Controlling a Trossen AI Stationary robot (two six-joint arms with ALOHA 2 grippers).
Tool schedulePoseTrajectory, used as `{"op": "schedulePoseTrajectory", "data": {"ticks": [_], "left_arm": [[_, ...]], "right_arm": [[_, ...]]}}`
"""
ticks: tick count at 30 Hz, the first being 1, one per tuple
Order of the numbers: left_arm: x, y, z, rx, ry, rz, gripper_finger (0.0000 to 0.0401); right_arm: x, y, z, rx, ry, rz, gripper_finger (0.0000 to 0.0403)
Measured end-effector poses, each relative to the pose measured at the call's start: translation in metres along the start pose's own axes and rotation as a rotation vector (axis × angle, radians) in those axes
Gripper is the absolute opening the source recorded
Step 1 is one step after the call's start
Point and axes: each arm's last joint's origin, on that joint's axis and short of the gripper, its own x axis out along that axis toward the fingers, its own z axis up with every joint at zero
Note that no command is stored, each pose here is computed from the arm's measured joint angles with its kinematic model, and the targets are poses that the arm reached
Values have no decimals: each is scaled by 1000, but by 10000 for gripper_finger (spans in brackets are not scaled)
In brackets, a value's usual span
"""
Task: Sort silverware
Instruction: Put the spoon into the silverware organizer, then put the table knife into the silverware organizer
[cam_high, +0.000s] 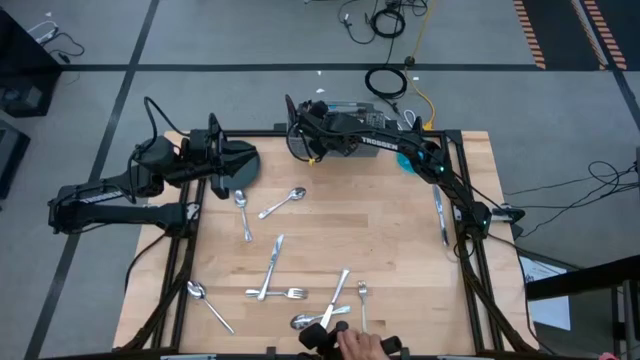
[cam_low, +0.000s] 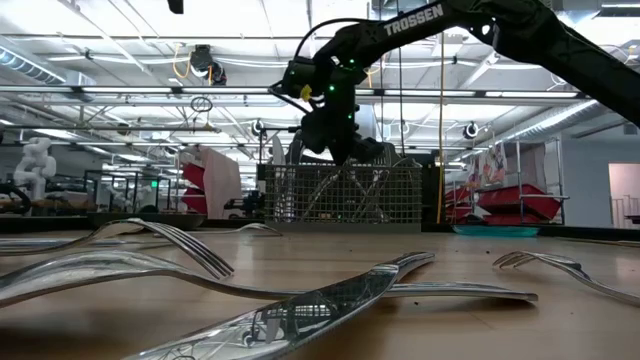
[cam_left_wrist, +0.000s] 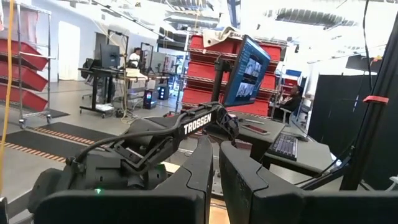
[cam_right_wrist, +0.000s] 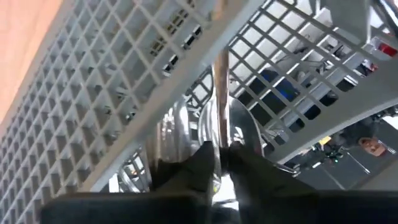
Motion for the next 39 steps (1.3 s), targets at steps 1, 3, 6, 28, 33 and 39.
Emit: {"op": "schedulePoseTrajectory", "data": {"ticks": [1,3,6,28,33,39], "left_arm": [[0,0,0,1,0,0,35],[0,0,0,1,0,0,35],[0,0,0,1,-2,12,35],[0,1,1,0,-10,25,35],[0,0,1,-23,-6,-6,35],[0,-2,0,-29,3,-58,35]], "right_arm": [[0,0,0,3,1,-3,57],[-1,-1,0,32,0,-7,80],[-2,-2,-2,78,11,-15,118],[-112,-27,-101,910,-17,-126,229],[-154,4,-159,1390,-112,233,229],[-182,70,-159,1442,-35,230,217]]}}
